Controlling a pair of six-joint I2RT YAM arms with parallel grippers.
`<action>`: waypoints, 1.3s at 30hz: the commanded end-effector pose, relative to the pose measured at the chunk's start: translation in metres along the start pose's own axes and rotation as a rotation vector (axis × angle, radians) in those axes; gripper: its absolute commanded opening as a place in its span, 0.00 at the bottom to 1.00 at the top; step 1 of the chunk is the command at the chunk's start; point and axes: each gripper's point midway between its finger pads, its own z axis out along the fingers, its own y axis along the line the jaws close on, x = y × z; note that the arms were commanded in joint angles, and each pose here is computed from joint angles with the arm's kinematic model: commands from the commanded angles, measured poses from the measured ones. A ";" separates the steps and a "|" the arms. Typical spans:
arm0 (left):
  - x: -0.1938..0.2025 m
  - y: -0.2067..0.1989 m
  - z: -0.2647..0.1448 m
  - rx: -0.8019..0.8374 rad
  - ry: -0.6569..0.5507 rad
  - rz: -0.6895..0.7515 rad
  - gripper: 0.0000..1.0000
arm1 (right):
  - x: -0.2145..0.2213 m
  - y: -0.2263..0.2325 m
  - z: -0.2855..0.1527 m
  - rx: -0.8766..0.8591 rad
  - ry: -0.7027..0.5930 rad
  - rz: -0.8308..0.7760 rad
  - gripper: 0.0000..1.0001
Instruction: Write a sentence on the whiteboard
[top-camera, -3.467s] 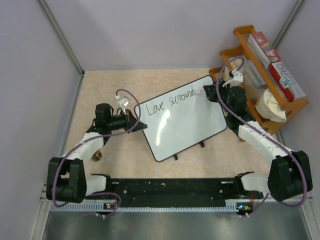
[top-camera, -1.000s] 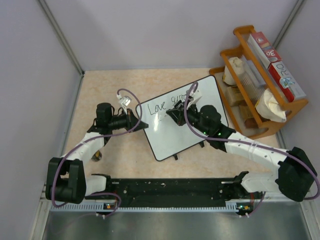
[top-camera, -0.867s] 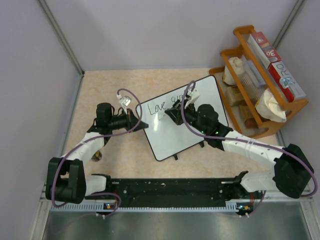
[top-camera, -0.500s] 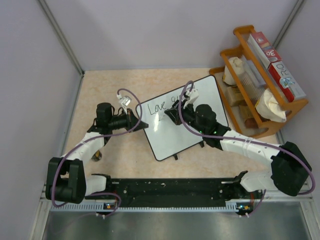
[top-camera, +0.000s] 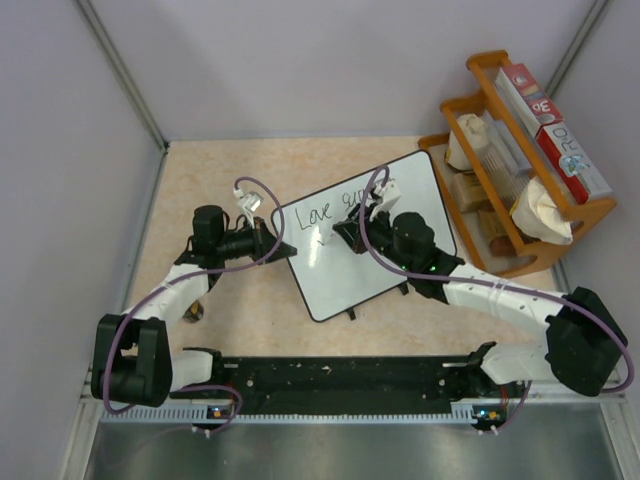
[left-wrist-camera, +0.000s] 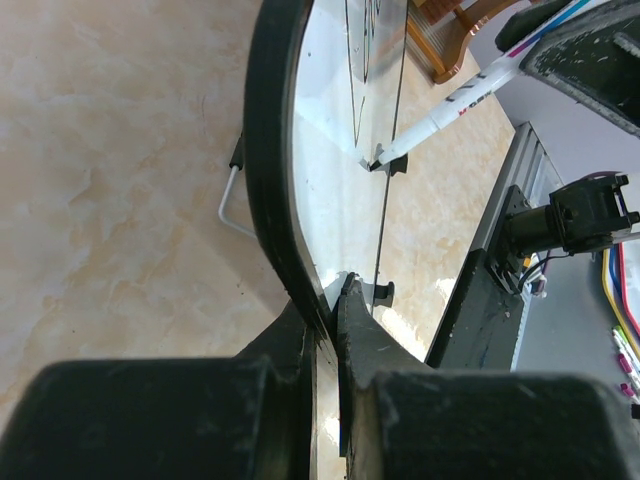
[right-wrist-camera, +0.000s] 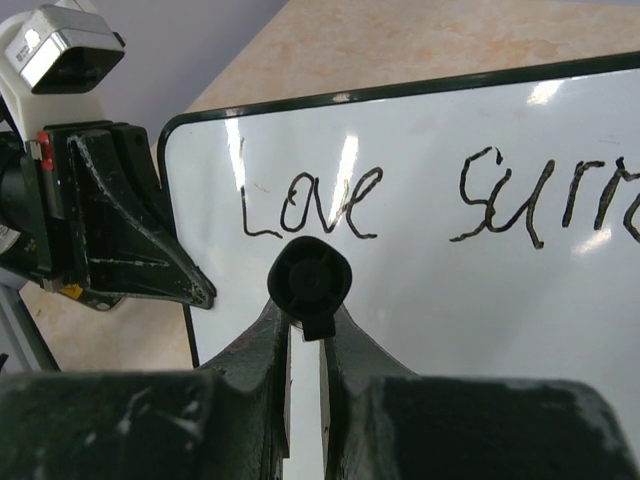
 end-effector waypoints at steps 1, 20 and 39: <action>0.017 0.036 0.003 -0.128 0.046 0.205 0.00 | 0.001 -0.002 -0.010 0.022 -0.002 -0.014 0.00; 0.018 0.036 0.004 -0.126 0.049 0.202 0.00 | -0.056 0.015 -0.020 -0.001 -0.134 -0.004 0.00; 0.016 0.035 0.003 -0.123 0.044 0.208 0.00 | -0.021 0.001 0.003 0.038 -0.046 -0.015 0.00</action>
